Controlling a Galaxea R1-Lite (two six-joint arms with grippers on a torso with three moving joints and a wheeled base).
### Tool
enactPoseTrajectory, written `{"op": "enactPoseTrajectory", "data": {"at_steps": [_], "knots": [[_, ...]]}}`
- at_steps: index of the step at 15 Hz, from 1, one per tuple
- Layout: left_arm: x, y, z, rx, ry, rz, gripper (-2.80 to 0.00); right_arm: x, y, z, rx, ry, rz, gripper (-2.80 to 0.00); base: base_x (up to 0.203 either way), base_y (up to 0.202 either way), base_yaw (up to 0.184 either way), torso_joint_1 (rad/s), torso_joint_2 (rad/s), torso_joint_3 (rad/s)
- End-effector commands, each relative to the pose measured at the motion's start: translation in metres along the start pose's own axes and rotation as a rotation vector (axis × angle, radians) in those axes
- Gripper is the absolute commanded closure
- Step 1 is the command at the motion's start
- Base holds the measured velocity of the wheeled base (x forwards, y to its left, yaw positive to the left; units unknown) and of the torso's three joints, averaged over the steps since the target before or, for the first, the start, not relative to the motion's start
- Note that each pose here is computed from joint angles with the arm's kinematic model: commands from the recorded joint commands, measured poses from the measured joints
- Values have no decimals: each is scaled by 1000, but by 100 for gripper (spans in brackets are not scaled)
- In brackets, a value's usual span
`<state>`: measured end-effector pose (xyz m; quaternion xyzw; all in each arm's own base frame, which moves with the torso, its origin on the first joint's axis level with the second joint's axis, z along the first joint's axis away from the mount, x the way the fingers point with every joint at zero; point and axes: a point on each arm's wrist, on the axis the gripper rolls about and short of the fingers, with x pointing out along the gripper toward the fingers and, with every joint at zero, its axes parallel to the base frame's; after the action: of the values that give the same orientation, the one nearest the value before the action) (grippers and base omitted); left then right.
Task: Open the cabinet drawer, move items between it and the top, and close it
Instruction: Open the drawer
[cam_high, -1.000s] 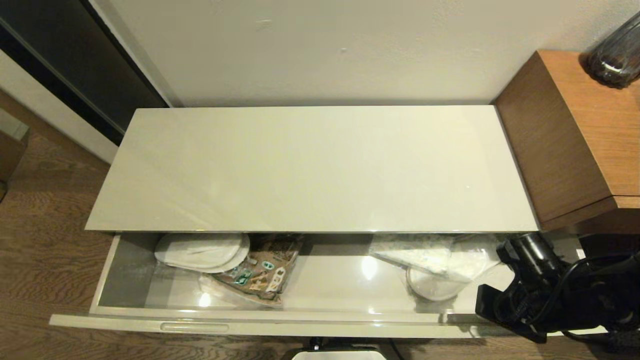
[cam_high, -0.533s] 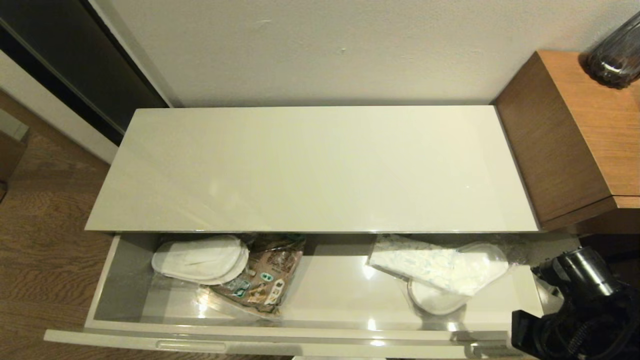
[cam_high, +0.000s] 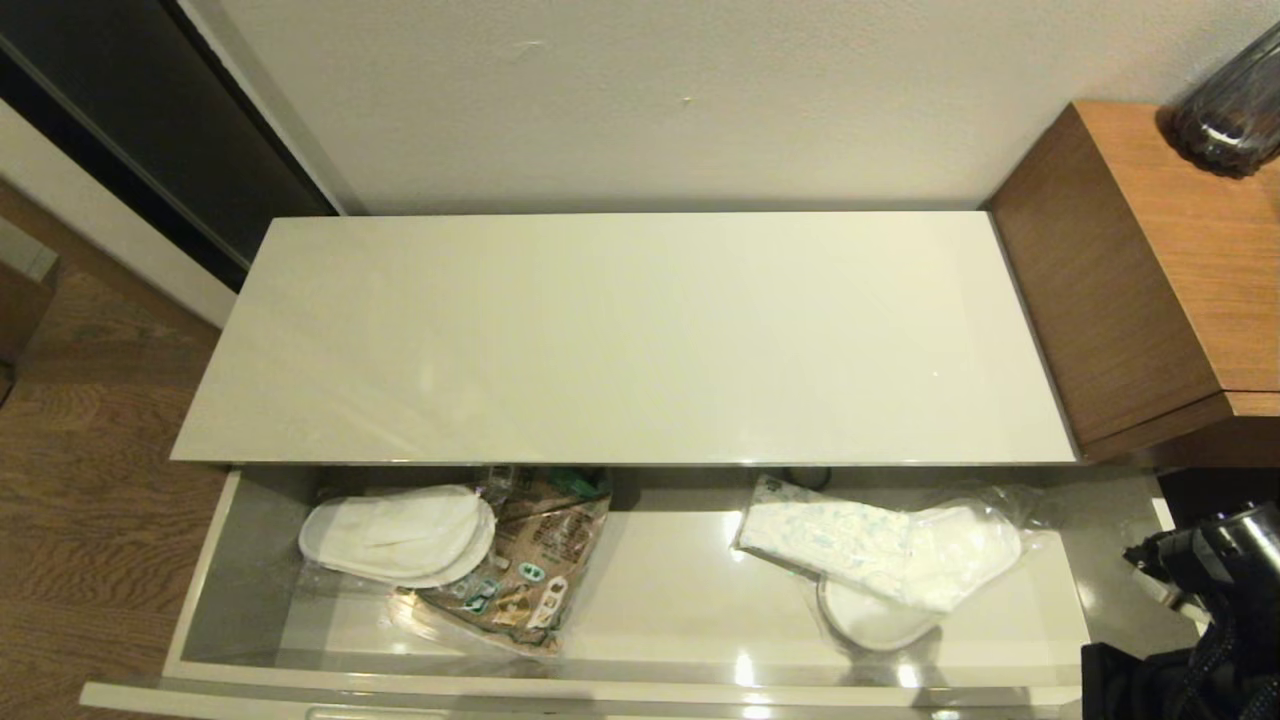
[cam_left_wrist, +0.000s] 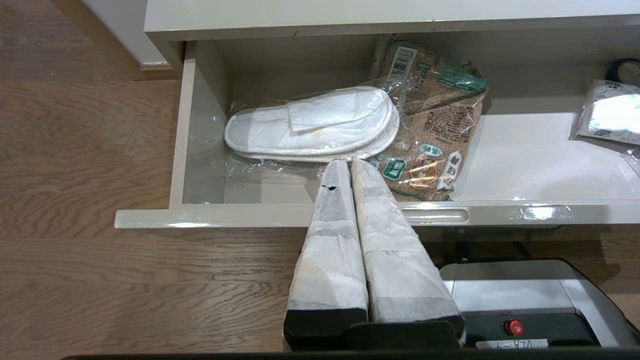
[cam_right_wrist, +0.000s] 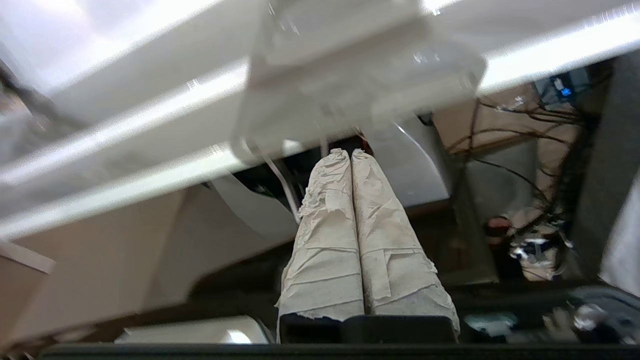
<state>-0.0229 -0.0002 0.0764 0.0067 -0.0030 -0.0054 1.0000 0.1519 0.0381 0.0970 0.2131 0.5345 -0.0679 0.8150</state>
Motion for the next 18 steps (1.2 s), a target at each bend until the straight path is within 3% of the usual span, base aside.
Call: {"op": "enactPoseTrajectory", "data": {"at_steps": [1, 5, 9, 15, 18], "knots": [[0, 0, 0, 0, 0, 0, 0, 17, 6, 9, 31, 25, -22, 0, 0, 0, 0, 0, 0, 0], [0, 0, 0, 0, 0, 0, 0, 47, 12, 16, 101, 30, -29, 0, 0, 0, 0, 0, 0, 0], [0, 0, 0, 0, 0, 1, 0, 49, 10, 14, 104, 41, -37, 0, 0, 0, 0, 0, 0, 0], [0, 0, 0, 0, 1, 0, 0, 44, -13, -17, 101, 118, -79, 0, 0, 0, 0, 0, 0, 0], [0, 0, 0, 0, 0, 2, 0, 33, -19, -26, 98, 104, -44, 0, 0, 0, 0, 0, 0, 0]]}}
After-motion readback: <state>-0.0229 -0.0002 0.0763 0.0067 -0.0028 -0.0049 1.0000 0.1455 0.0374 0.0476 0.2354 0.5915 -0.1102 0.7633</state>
